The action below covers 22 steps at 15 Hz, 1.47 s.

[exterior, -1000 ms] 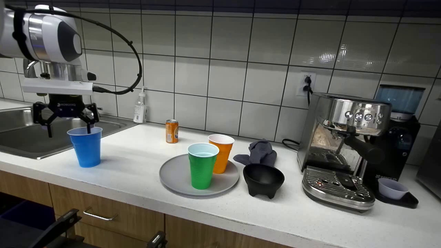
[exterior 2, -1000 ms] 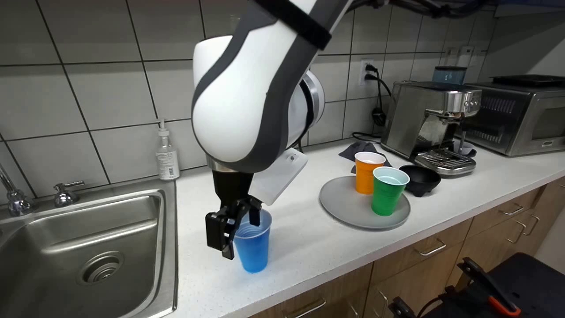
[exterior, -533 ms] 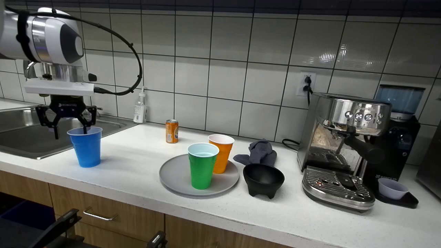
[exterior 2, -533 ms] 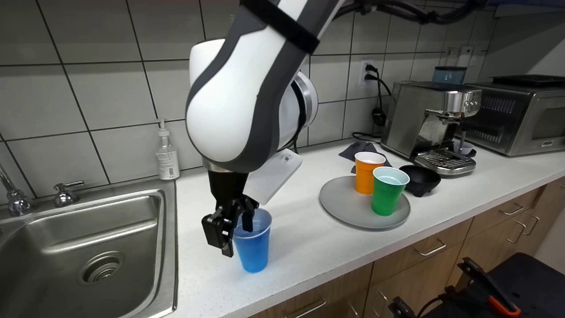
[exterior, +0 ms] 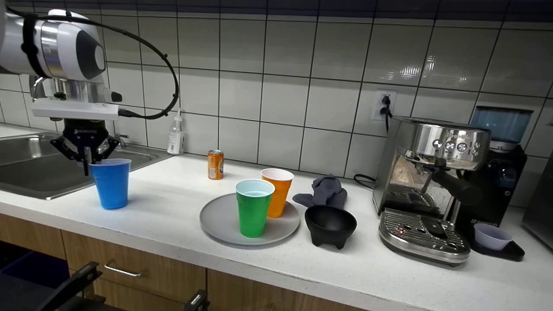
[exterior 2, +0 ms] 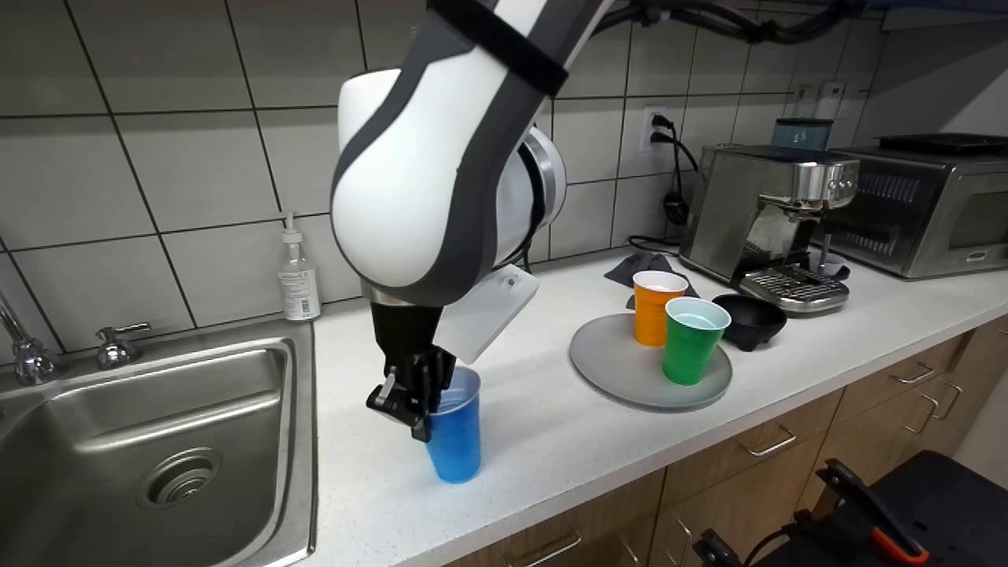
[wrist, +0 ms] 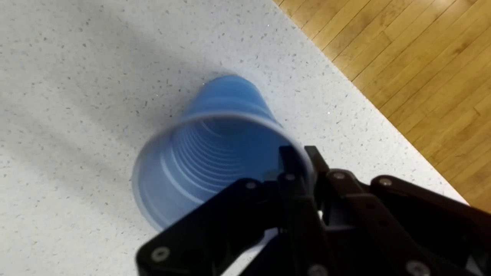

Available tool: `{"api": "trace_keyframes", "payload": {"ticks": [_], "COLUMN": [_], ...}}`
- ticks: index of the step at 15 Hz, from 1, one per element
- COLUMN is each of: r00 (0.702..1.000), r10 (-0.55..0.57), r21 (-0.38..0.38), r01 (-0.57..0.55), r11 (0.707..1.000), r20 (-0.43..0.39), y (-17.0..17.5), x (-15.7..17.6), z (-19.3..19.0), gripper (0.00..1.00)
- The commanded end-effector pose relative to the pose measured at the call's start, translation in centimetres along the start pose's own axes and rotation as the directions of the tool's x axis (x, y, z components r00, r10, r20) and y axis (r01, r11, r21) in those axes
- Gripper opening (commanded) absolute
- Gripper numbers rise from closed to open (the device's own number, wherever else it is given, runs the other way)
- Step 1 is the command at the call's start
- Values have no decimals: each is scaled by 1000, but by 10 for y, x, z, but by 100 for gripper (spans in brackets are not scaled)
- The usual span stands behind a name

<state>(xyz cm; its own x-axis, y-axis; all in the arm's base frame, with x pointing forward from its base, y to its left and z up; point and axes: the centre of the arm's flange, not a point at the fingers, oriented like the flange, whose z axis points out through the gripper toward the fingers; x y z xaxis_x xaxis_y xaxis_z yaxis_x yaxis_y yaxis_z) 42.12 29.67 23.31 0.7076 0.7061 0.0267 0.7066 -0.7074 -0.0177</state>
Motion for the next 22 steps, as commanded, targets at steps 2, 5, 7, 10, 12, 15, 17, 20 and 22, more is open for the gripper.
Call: {"api": "trace_keyframes", "payload": {"ticks": [2, 5, 7, 10, 12, 15, 17, 20, 22], "r00": [1000, 1000, 1000, 999, 998, 995, 992, 987, 983], "r10": [-5, 3, 10, 30, 43, 68, 92, 127, 148], "r21": [4, 3, 2, 4, 3, -8, -18, -32, -48], "r01": [5, -3, -10, -30, -43, -69, -94, -131, -154], "r11": [1000, 1000, 1000, 1000, 999, 998, 995, 991, 987], "r20": [-1, -12, -21, -40, -53, -75, -87, -102, -108], "y": [8, 10, 13, 18, 23, 34, 44, 59, 69], "x": [-1, -5, -7, -10, -11, -14, -17, -21, -24], "z": [-11, -17, -21, -28, -34, -44, -50, -58, -62], "gripper": [0, 1, 1, 1, 1, 1, 1, 1, 1]}}
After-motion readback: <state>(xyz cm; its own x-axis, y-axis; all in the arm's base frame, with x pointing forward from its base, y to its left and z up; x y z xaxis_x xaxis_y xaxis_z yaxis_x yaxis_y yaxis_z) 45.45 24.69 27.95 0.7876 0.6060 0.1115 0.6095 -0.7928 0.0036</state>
